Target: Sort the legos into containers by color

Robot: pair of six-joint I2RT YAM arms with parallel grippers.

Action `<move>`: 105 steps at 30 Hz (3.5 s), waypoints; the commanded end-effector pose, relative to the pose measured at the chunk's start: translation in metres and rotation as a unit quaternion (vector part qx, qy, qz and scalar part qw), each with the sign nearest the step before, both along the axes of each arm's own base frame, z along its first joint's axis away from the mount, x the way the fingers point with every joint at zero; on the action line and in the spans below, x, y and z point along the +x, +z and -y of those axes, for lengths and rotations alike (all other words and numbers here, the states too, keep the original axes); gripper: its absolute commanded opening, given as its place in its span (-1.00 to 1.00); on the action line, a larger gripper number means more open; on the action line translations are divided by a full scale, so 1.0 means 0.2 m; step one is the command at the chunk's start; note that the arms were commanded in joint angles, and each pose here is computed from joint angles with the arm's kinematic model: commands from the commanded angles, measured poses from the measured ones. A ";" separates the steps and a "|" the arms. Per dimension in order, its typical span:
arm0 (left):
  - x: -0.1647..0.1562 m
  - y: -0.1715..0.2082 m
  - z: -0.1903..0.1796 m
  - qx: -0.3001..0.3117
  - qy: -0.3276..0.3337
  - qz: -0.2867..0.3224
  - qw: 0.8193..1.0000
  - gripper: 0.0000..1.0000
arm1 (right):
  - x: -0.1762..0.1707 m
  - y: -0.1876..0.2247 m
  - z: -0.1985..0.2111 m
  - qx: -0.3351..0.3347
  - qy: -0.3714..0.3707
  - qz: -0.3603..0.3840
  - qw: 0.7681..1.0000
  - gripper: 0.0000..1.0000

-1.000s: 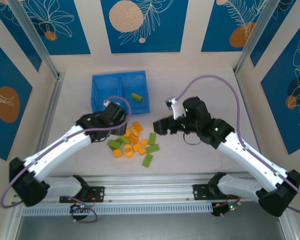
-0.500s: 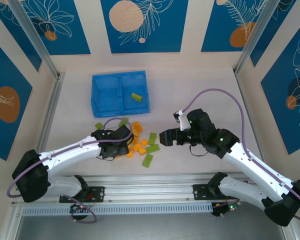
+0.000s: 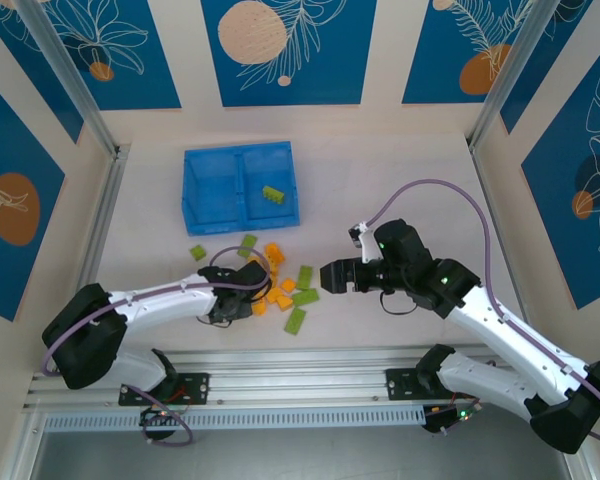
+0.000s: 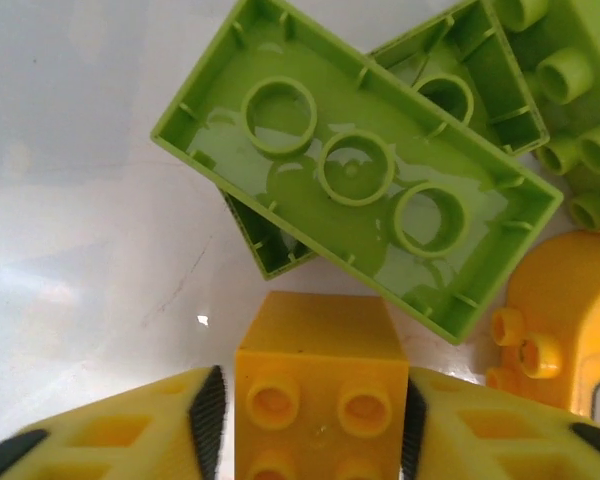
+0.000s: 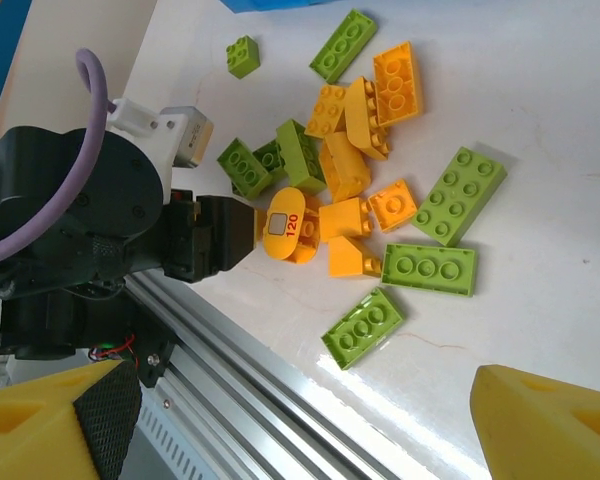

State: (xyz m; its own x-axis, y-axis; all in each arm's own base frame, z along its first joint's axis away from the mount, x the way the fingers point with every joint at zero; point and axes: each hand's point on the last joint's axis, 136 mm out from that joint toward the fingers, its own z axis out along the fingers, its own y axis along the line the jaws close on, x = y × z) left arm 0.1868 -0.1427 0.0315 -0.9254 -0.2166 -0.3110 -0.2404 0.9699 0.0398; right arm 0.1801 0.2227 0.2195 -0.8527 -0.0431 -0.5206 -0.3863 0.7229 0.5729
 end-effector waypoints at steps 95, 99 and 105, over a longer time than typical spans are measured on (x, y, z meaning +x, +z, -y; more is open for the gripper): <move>-0.20 0.86 0.25 -0.114 -0.627 0.314 0.704 1.00 | 0.50 -0.44 -0.34 -0.189 -0.127 0.015 0.974 -0.38; -0.15 0.90 0.19 -0.085 -0.598 0.346 0.718 1.00 | 0.51 -0.10 -0.58 -0.123 -0.031 0.145 0.981 -0.38; -0.03 0.95 0.02 -0.011 -0.512 0.364 0.778 1.00 | 0.86 -0.01 -0.70 -0.170 -0.045 0.183 0.967 -0.39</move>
State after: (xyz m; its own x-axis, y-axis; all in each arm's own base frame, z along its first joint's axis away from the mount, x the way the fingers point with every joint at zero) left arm 0.1662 -0.1640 0.2146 -0.1628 0.5164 -0.8407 0.8005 0.5672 0.1934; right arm 0.3096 0.3636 0.2239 -0.6727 -0.1384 -0.7268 -0.4519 0.8547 0.2555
